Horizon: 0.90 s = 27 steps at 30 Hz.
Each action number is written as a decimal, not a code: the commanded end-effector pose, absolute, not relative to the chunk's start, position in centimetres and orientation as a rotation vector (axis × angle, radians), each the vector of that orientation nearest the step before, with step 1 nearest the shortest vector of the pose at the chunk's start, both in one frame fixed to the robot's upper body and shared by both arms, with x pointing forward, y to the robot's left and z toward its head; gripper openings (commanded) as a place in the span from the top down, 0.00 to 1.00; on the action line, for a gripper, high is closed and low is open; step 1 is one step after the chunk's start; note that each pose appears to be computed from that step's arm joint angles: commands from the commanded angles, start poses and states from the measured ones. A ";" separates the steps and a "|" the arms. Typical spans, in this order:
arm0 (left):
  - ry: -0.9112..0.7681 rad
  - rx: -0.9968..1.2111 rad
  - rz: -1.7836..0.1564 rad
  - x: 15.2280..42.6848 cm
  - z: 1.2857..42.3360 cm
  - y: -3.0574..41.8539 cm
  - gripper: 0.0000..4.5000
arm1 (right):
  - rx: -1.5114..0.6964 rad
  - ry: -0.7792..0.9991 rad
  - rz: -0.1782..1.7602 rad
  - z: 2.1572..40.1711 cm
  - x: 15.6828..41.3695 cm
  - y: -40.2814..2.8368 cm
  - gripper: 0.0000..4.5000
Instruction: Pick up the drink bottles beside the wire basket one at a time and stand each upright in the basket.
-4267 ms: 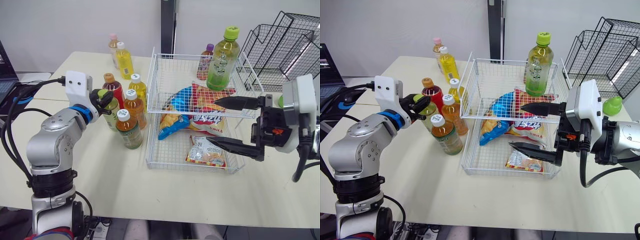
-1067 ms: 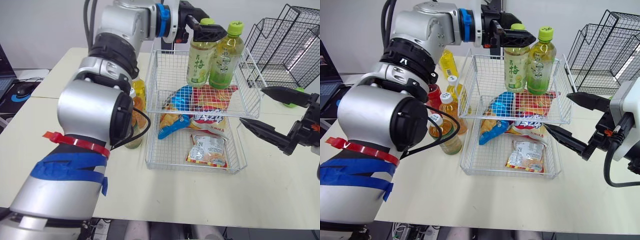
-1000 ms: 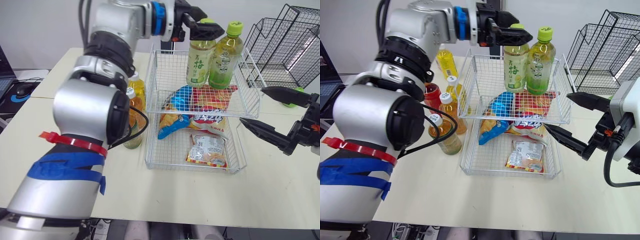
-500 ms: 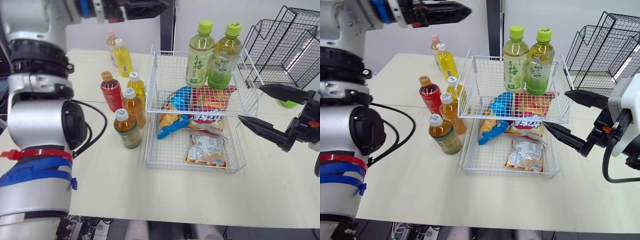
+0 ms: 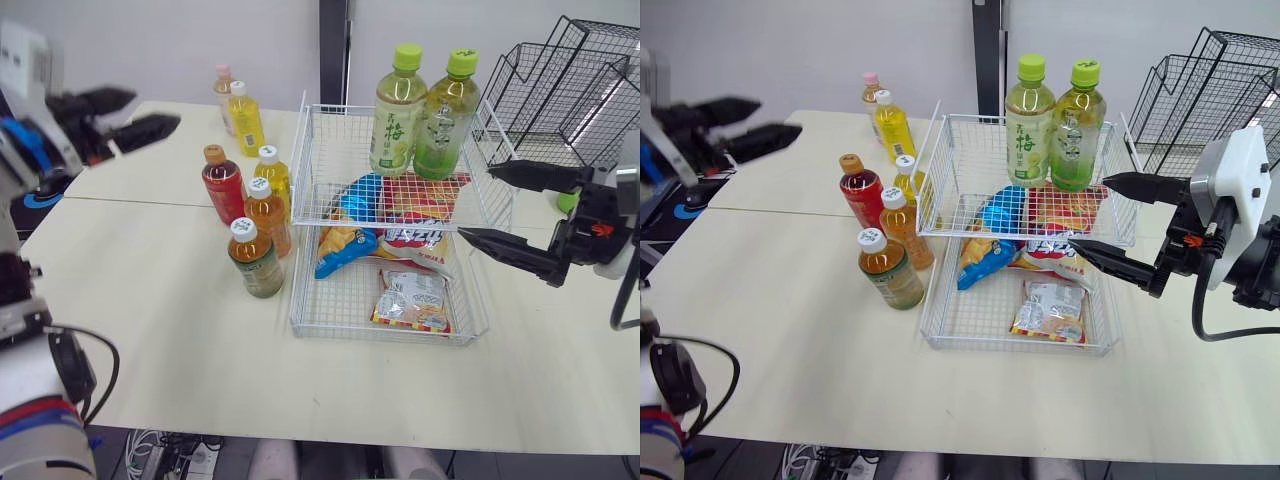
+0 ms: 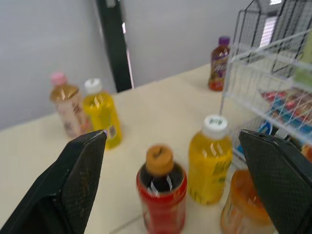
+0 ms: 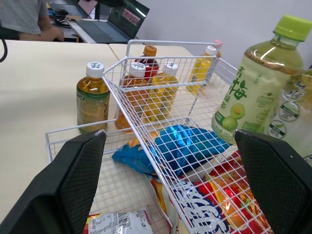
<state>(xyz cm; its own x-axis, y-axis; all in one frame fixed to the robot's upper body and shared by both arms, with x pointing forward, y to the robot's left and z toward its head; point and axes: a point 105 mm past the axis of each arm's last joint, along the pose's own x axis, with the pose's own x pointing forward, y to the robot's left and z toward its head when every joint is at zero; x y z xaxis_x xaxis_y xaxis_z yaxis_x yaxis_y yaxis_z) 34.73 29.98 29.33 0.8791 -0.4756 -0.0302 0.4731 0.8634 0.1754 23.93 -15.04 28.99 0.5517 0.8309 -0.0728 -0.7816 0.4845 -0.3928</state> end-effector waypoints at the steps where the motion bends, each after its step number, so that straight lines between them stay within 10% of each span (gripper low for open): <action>1: -0.102 0.202 -0.454 33.7 29.9 30.3 0.00 | -0.430 -0.187 1.020 29.7 23.3 -14.1 0.00; 27: -0.119 0.061 -0.205 42.0 27.2 25.2 0.00 | -0.357 -0.194 1.013 28.4 20.8 -12.0 0.00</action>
